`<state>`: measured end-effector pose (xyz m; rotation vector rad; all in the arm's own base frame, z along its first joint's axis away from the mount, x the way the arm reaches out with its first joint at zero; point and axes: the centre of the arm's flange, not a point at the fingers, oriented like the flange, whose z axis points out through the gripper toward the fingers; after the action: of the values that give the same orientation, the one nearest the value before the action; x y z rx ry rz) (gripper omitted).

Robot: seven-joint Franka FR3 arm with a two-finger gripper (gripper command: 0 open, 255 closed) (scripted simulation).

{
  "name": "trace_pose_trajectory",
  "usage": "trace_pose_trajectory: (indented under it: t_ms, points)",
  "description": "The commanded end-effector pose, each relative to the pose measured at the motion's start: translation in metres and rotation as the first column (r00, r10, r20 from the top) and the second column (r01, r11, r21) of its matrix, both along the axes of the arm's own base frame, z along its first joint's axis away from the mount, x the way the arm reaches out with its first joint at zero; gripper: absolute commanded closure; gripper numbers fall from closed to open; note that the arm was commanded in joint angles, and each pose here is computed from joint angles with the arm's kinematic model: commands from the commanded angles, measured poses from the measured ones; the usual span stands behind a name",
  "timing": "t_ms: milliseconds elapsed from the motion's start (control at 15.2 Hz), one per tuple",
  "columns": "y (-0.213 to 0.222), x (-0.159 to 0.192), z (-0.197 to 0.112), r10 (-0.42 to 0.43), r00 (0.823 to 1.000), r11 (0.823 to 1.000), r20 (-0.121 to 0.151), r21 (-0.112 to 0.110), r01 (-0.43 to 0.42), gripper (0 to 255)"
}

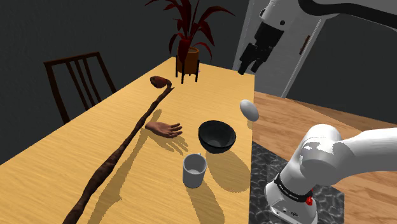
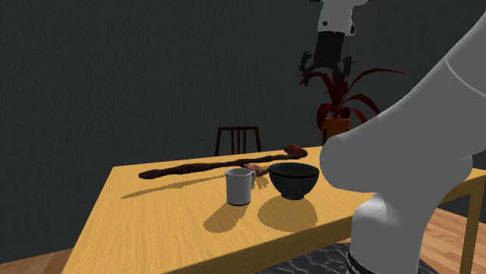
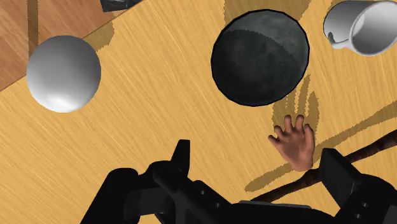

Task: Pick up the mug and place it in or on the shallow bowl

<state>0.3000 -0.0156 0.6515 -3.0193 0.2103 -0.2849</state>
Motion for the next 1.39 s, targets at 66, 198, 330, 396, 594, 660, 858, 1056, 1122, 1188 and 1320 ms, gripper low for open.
trace_pose_trajectory:
  t_ms: [66, 198, 330, 396, 594, 660, 858, 1056, 1122, 1188, 1320]
  points:
    - [0.011, 0.002, -0.008, -0.002, 1.000, 1.000, -0.007, -0.005, 0.002, 0]
    - [0.034, 0.005, -0.023, -0.005, 1.000, 1.000, -0.021, -0.014, 0.004, 0]
    - [0.056, 0.008, -0.039, -0.008, 0.999, 1.000, -0.036, -0.024, 0.007, 0]
    - [0.067, 0.010, -0.047, -0.010, 0.999, 1.000, -0.043, -0.029, 0.009, 0]
    - [0.101, 0.014, -0.071, -0.015, 0.998, 0.999, -0.064, -0.043, 0.012, 0]
    - [0.112, 0.015, -0.079, -0.017, 0.997, 0.999, -0.071, -0.048, 0.014, 0]
    - [0.144, 0.019, -0.104, -0.023, 0.996, 0.998, -0.092, -0.063, 0.017, 0]
    - [0.177, 0.023, -0.129, -0.029, 0.993, 0.997, -0.113, -0.078, 0.020, 0]
    - [0.187, 0.024, -0.138, -0.031, 0.992, 0.996, -0.120, -0.082, 0.021, 0]
    - [0.198, 0.025, -0.147, -0.033, 0.991, 0.996, -0.126, -0.087, 0.022, 0]
    - [0.219, 0.027, -0.164, -0.037, 0.989, 0.995, -0.140, -0.097, 0.024, 0]
